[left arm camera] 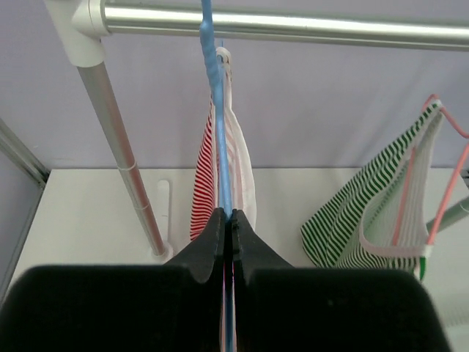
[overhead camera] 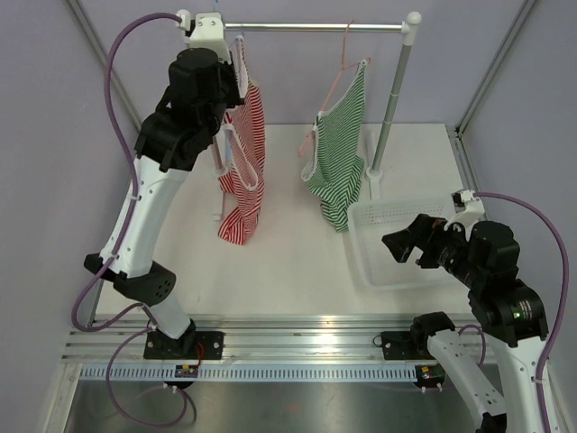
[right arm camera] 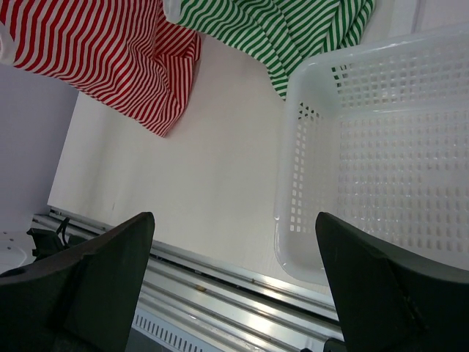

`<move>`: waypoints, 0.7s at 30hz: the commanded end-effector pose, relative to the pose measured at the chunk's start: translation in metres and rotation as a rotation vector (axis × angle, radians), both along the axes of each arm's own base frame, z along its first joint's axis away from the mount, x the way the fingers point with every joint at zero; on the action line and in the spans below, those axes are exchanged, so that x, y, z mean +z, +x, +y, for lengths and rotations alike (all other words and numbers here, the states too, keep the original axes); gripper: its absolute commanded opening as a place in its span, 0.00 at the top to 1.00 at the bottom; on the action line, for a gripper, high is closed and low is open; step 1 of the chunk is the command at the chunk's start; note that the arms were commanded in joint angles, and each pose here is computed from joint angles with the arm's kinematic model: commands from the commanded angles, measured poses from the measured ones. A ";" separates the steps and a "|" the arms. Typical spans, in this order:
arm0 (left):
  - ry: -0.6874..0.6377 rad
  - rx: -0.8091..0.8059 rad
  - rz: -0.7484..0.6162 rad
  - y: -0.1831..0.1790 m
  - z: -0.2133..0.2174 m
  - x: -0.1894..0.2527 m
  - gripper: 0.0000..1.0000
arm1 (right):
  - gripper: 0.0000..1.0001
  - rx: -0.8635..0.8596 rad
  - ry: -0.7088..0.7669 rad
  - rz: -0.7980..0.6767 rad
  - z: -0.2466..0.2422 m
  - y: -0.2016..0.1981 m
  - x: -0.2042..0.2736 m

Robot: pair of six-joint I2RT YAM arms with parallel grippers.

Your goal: Remove the tank top from the hanger

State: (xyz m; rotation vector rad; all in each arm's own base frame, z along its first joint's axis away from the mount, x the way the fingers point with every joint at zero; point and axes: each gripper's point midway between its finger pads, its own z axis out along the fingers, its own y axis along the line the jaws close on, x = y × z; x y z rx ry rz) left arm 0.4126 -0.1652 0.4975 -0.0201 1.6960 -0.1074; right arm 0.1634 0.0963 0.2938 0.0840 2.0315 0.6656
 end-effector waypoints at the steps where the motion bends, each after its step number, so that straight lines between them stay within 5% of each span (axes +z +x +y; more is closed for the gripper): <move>1: -0.087 -0.134 -0.053 -0.043 -0.001 0.033 1.00 | 0.01 0.100 0.043 -0.108 0.019 0.010 0.034; 7: -0.101 -0.238 0.125 -0.095 0.002 -0.027 1.00 | 0.00 0.396 0.143 -0.145 0.066 0.016 0.057; 12: -0.183 -0.335 0.139 -0.163 0.019 -0.058 1.00 | 0.01 0.588 0.333 -0.204 0.100 0.028 0.079; 16: -0.242 -0.435 0.197 -0.202 0.017 -0.090 1.00 | 0.00 0.612 0.422 -0.134 0.123 0.053 0.063; 21: -0.258 -0.608 0.273 -0.247 0.007 -0.148 1.00 | 0.02 0.568 0.355 -0.124 0.168 0.072 0.042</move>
